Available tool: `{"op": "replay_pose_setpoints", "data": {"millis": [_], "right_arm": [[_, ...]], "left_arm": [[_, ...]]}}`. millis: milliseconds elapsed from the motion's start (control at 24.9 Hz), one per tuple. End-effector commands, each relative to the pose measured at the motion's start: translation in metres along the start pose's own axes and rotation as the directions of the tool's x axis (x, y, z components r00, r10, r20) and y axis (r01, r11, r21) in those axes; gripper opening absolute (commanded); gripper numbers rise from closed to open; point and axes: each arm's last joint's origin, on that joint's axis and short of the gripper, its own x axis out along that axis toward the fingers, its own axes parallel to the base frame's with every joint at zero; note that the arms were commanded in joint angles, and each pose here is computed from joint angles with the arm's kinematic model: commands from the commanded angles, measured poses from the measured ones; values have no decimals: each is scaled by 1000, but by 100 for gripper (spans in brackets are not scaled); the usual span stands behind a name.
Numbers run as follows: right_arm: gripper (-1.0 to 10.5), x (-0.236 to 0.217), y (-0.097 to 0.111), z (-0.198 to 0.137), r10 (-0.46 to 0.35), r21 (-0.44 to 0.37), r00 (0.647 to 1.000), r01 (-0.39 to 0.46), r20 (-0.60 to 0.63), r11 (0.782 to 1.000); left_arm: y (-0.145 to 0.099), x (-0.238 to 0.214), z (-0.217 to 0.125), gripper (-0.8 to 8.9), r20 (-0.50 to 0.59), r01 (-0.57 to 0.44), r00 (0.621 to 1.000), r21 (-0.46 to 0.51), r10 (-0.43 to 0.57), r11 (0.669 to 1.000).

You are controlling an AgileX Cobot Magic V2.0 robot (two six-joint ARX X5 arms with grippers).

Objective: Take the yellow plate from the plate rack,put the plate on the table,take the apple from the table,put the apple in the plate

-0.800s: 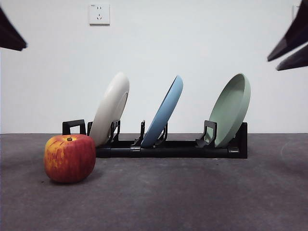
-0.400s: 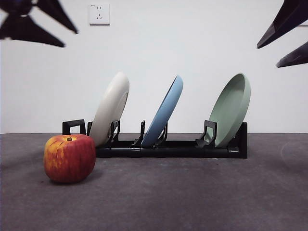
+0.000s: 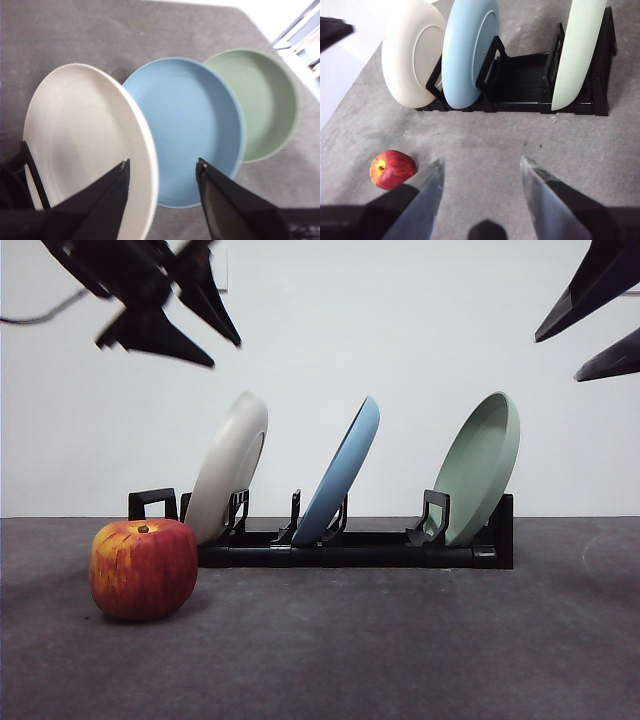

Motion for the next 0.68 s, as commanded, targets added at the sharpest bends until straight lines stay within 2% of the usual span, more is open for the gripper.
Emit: {"op": "replay_pose_setpoints", "data": {"millis": [40,241,442,563,603,683], "right_arm": [[258,0,0,1,0,-13,1000,0,2,1000],[257,0,0,1,-1,-13,1000,1,1,1000],[257,0,0,1,-5,-13,1000,5,2,1000],[257,0,0,1,-5,-13,1000,5,2,1000],[257,0,0,1,-6,-12,1000,6,2,1000],[257,0,0,1,-8,-12,1000,8,3,1000]], "left_arm": [[4,19,-6,224,-30,-3,1000,14,3,1000],[10,43,-17,224,-73,-68,995,11,68,998],[10,50,-16,211,-47,-56,997,23,57,998],[10,50,-15,15,-40,-52,998,26,53,998],[10,50,-15,-13,-40,-51,998,26,52,998],[9,48,-14,-9,-42,-48,998,25,49,999]]}}
